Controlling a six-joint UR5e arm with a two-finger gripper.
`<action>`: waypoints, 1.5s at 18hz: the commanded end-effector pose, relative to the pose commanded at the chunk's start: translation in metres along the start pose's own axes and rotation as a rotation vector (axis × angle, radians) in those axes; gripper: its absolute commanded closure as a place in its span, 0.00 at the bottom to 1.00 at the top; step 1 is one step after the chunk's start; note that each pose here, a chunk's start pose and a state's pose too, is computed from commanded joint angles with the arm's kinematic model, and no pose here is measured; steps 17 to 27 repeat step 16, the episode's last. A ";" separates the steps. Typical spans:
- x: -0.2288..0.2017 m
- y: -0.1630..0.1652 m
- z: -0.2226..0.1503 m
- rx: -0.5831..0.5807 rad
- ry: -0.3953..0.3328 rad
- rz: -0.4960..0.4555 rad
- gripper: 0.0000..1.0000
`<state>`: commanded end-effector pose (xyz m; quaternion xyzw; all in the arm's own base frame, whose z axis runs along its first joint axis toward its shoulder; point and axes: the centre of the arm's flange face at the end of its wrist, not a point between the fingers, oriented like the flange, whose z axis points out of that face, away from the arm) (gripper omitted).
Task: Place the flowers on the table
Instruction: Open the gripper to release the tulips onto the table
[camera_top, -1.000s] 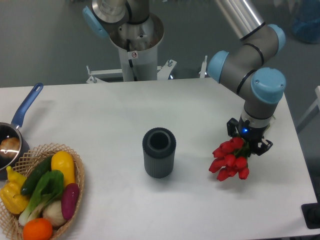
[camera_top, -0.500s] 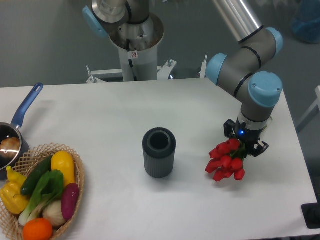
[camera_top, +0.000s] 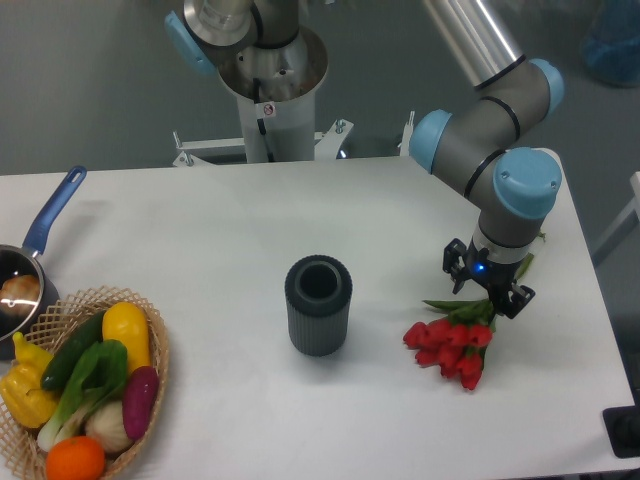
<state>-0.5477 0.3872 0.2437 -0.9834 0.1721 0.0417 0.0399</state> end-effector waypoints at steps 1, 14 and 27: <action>-0.002 0.002 -0.005 0.000 -0.009 0.001 0.13; -0.030 0.043 -0.048 0.106 -0.169 -0.083 0.00; -0.033 0.059 -0.052 0.153 -0.175 -0.096 0.00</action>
